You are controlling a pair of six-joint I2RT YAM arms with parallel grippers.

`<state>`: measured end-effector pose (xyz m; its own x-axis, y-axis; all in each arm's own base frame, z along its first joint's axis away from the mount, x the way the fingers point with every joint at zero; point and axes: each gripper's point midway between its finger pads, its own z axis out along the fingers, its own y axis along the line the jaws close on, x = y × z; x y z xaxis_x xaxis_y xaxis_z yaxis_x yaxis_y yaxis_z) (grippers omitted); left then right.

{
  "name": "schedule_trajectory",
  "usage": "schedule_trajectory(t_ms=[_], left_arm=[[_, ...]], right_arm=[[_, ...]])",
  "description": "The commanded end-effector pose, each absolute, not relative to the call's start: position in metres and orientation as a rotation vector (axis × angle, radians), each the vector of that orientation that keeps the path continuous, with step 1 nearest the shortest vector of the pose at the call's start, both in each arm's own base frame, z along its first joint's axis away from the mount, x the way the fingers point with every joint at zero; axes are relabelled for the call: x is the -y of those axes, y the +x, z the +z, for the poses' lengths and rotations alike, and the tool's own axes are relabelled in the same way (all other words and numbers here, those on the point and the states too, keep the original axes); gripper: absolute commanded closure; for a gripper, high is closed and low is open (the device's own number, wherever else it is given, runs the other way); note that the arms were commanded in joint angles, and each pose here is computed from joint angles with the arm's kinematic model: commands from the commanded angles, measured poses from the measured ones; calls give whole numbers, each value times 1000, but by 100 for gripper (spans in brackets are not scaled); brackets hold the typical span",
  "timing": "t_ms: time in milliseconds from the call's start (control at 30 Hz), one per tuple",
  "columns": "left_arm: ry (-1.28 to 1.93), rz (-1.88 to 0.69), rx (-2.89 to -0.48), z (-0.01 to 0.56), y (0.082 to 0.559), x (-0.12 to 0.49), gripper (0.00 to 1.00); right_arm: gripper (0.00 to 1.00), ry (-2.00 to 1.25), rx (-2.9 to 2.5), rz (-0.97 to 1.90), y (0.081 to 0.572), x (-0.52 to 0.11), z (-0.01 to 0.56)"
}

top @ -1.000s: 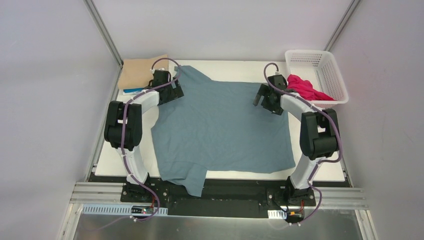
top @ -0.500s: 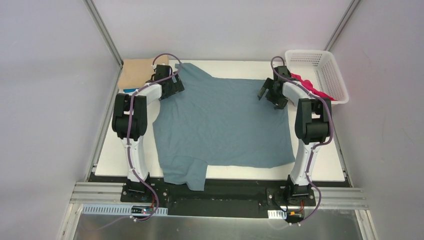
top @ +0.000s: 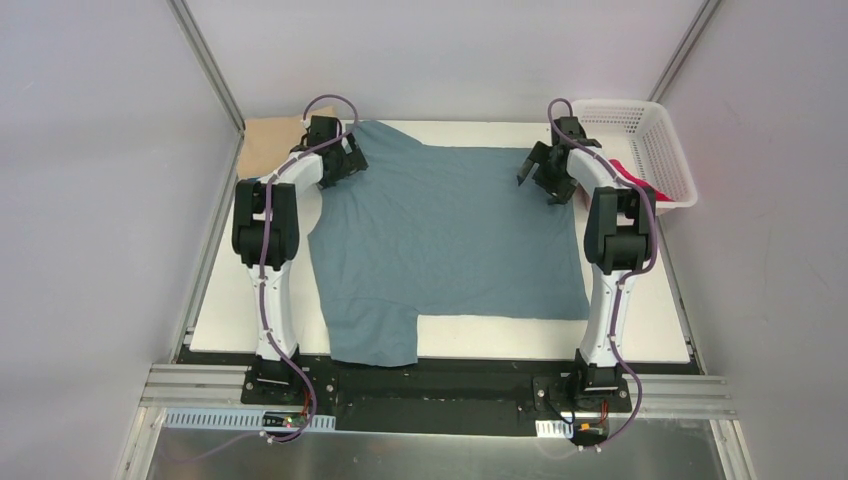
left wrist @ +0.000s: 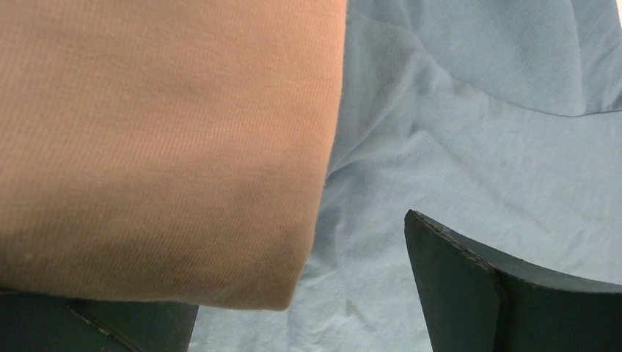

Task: Fold and stack the t-shirts
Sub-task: Flatten out the tshirt

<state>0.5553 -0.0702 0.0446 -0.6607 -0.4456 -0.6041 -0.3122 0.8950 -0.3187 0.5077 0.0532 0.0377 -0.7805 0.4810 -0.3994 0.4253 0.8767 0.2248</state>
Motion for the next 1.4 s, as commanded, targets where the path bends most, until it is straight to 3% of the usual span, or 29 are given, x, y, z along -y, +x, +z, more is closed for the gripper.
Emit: schedule_trajectory(t_ms=[0,233,433,600,1100,1367], left_arm=[[-508,-368,-2361,61,562,85,1],[-482,-407,-2371,95,520,95,1],[-494,-376,-2482,75,442,104,1],[-471,-327,-2557,49,415,111,1],[-530,-131,-2620,10,449,83,1],[-413,-271,-2554,53,472,103,1]], right_arm=[[1,620,-2513,183,524,-45,73],[0,540,-2458,197,487,-67,119],[1,606,-2517,225,425,-78,91],[0,652,-2589,187,399,-74,61],[0,742,-2628,57,419,-45,25],[0,685,-2559,122,439,-51,68]])
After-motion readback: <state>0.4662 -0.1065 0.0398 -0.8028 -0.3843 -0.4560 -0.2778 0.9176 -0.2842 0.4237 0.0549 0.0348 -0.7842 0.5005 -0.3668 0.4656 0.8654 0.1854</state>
